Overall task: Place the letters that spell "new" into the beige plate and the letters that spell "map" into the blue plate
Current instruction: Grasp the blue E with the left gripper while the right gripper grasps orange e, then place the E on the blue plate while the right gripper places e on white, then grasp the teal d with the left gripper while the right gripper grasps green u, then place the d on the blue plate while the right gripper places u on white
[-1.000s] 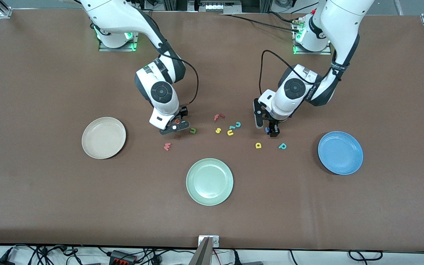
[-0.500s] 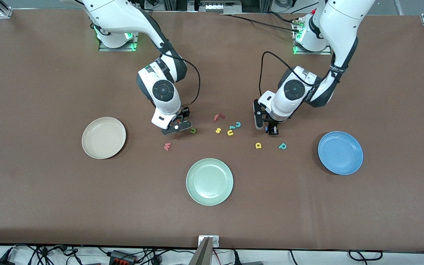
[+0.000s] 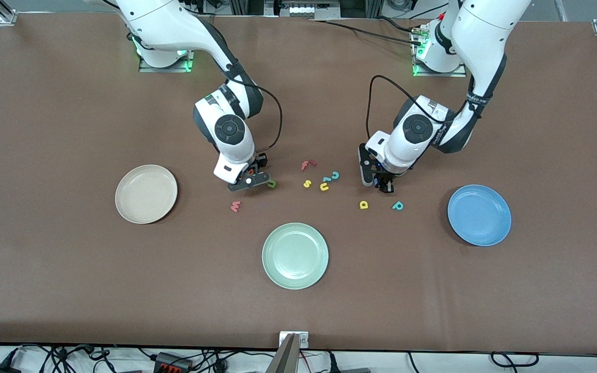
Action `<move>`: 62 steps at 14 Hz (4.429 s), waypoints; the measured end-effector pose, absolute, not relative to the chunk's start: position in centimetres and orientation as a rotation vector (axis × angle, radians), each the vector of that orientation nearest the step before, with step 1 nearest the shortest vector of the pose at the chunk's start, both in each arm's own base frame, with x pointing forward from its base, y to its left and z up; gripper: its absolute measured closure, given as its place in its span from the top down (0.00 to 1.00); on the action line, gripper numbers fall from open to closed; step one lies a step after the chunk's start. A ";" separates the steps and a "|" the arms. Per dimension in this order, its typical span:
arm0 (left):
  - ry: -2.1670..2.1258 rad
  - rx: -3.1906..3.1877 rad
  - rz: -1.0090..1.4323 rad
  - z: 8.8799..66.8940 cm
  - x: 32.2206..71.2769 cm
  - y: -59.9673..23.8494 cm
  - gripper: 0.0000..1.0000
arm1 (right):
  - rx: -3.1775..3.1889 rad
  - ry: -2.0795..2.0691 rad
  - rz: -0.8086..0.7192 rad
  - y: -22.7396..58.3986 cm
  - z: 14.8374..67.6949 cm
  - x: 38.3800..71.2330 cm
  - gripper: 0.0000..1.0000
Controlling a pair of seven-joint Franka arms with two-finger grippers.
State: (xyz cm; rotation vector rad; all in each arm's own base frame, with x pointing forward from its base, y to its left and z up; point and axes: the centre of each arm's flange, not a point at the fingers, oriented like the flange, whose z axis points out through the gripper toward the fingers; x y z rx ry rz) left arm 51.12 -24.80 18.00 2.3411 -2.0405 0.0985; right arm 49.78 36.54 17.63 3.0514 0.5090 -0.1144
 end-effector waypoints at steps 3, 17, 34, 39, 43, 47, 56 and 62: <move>-1.985 2.400 0.013 21.3 53.8 -22.2 0.27 | 3.051 0.507 -0.114 36.5 17.6 49.8 0.51; -1.710 2.647 -0.147 21.0 60.6 -2.7 0.32 | 3.074 -0.052 -0.213 13.4 24.9 60.1 0.28; -0.965 2.910 -0.097 18.1 59.4 -19.3 1.00 | 3.128 0.024 -0.123 24.3 24.6 60.0 1.00; -0.955 2.908 -0.072 17.7 59.4 -19.3 0.82 | 3.140 -0.032 -0.105 35.1 22.9 57.4 0.97; -0.959 2.906 -0.075 17.6 59.3 -19.4 0.43 | 3.108 -0.288 -0.114 39.6 19.4 55.9 0.90; -0.968 2.907 -0.076 17.5 59.2 -19.5 0.27 | 3.075 -0.465 -0.118 41.5 18.4 54.8 0.85; -0.959 2.944 -0.092 19.9 60.8 -17.9 0.27 | 3.076 -0.499 -0.101 43.3 17.1 53.6 0.73; -0.923 3.021 -0.269 27.1 64.9 -8.2 0.27 | 3.094 -0.530 -0.107 43.5 17.6 53.9 0.27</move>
